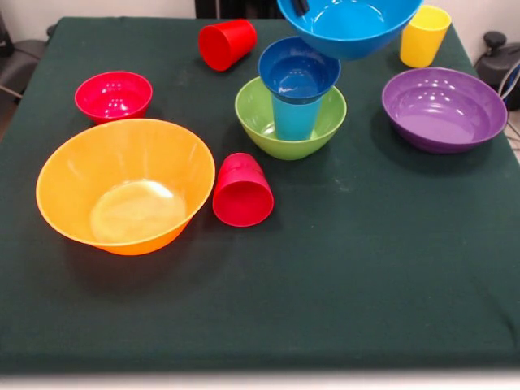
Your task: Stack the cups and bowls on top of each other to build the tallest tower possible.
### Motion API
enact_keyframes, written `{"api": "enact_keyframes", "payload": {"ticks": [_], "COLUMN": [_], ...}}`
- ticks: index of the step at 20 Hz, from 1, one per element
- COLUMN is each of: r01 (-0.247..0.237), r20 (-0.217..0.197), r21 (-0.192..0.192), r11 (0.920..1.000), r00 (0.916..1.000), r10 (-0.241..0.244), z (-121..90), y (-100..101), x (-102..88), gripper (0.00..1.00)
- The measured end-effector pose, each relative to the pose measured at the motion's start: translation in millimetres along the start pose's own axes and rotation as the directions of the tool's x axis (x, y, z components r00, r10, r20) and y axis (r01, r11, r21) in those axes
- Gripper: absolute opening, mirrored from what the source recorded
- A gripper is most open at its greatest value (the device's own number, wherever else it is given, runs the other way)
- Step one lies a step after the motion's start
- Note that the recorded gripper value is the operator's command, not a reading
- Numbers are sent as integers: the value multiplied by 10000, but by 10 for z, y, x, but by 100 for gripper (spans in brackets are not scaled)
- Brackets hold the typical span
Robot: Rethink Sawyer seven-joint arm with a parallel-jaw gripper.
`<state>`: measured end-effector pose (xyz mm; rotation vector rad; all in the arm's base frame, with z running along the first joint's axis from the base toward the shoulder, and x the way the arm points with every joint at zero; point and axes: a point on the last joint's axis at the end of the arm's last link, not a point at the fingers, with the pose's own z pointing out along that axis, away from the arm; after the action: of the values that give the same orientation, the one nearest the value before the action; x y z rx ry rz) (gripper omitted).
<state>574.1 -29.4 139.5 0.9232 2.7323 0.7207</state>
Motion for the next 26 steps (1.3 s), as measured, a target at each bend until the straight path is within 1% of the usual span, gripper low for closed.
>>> {"api": "enact_keyframes", "payload": {"ticks": [18, 26], "r01": [116, 217], "r20": [-59, 38], "r21": [-31, 16], "r11": [9999, 9998], "r00": [9999, 9998], "r10": [-116, -217], "z": [23, -4], "y": [57, 84], "x": [38, 27], "gripper": [0, 0]}}
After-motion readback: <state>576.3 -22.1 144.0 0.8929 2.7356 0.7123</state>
